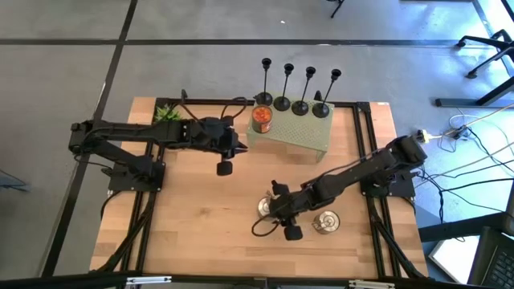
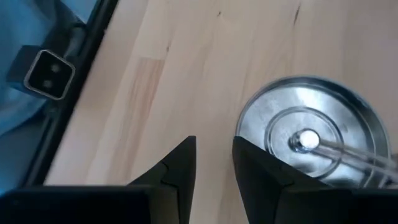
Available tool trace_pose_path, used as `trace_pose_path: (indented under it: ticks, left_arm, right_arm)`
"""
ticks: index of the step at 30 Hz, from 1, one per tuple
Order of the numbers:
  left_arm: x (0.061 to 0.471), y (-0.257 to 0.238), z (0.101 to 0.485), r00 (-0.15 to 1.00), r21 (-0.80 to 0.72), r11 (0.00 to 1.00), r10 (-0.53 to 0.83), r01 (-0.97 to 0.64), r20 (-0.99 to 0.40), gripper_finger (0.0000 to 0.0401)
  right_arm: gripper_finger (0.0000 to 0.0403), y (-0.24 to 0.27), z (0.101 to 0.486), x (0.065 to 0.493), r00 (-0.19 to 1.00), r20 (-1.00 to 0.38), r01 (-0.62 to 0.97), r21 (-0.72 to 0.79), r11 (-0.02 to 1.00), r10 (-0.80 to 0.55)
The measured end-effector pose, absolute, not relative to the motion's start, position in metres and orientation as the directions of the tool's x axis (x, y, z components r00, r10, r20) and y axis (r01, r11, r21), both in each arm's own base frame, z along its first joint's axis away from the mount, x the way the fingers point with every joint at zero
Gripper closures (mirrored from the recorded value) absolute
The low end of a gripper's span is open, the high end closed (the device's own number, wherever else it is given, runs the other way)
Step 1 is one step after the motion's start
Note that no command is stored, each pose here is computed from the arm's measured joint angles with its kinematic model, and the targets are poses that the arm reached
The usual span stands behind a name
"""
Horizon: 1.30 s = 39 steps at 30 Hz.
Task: Pick & Place candle stick holders
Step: Put the left silver scented candle on the shelf
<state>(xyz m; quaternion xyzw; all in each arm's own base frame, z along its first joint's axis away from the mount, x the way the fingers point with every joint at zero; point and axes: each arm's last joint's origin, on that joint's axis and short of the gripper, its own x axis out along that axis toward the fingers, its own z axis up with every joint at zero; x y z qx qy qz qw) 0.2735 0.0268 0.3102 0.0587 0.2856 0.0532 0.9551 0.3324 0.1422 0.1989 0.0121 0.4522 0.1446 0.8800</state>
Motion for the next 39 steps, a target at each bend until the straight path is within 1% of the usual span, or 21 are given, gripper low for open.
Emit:
trace_pose_path:
  ticks: [4,9,13,19,27,31,36,39]
  left_arm:
    - [0.275,0.027,0.313,0.852,0.189,0.981,0.138,-0.048,-0.506,0.0363]
    - [0.276,0.028,0.314,0.855,0.192,0.98,0.139,-0.047,-0.5,0.0365]
    - [0.276,0.027,0.314,0.854,0.192,0.98,0.139,-0.047,-0.502,0.0365]
    - [0.276,0.027,0.313,0.853,0.186,0.982,0.13,-0.039,-0.506,0.0365]
    - [0.275,0.027,0.313,0.848,0.167,0.985,0.128,-0.047,-0.514,0.0366]
    - [0.275,0.027,0.312,0.844,0.145,0.988,0.127,-0.059,-0.522,0.0366]
    - [0.273,0.027,0.31,0.83,0.115,0.991,0.125,-0.074,-0.543,0.0366]
    - [0.273,0.027,0.309,0.826,0.101,0.991,0.125,-0.083,-0.55,0.0366]
  right_arm:
    - [0.0293,0.142,0.2,0.335,0.575,-0.782,-0.27,0.099,0.958,0.243]
    - [0.0293,0.143,0.208,0.339,0.602,-0.768,-0.265,0.067,0.962,0.219]
    - [0.0293,0.14,0.205,0.337,0.585,-0.79,-0.248,0.039,0.968,0.182]
    - [0.0293,0.14,0.197,0.337,0.55,-0.817,-0.263,0.025,0.964,0.172]
    - [0.0294,0.142,0.191,0.34,0.546,-0.82,-0.353,-0.042,0.935,0.17]
    - [0.0314,0.141,0.191,0.34,0.543,-0.823,-0.387,-0.068,0.919,0.168]
    - [0.0357,0.14,0.191,0.339,0.551,-0.825,-0.37,-0.105,0.923,0.127]
    - [0.0372,0.139,0.191,0.339,0.548,-0.828,-0.369,-0.109,0.923,0.121]
